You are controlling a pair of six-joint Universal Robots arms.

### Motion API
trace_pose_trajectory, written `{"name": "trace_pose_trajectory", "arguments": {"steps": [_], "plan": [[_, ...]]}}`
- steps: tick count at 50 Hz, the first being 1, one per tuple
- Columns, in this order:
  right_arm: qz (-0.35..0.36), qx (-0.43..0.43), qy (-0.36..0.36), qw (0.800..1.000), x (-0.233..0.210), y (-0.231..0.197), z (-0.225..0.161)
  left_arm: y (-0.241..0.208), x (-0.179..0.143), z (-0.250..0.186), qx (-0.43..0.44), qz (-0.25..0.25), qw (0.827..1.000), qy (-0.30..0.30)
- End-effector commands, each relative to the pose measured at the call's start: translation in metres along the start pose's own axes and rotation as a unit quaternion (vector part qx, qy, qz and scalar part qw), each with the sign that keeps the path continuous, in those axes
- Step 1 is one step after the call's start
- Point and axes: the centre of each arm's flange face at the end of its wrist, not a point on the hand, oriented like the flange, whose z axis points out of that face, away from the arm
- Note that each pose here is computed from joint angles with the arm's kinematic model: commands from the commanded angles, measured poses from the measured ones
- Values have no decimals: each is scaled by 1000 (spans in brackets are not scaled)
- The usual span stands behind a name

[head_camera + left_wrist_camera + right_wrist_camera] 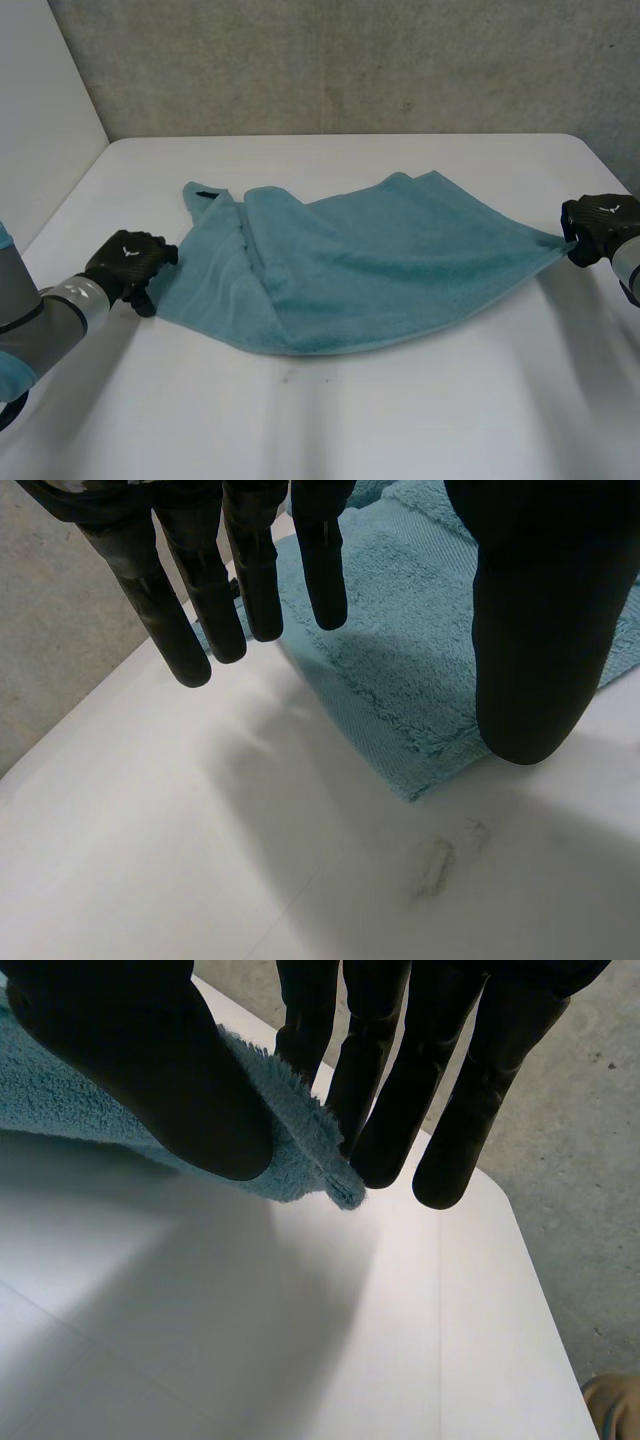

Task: Fold the laundry

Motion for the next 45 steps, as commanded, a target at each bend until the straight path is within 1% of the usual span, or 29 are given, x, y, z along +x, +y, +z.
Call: {"name": "trace_pose_trajectory", "arguments": {"steps": [1, 21, 38, 41, 43, 44, 45], "plan": [[0, -4, -2, 1000, -1, 3, 1, 0, 1, 5, 1, 2, 1000, 2], [-6, -9, -6, 1000, -4, 7, 1, -5, 6, 17, 14, 12, 1000, 7], [-5, -10, -5, 1000, -4, 7, 1, -8, 10, 18, 16, 14, 1000, 14], [-5, -10, -4, 1000, -4, 7, 1, -19, 8, 14, 28, 19, 999, 9], [-5, -10, -5, 1000, -4, 6, 0, -35, -2, 5, 37, 25, 999, -21], [-5, -10, -4, 1000, -4, 6, 0, -36, -2, 5, 37, 25, 999, -21], [-6, -8, -4, 1000, -4, 5, 0, -43, -7, -2, 36, 24, 998, -41]]}}
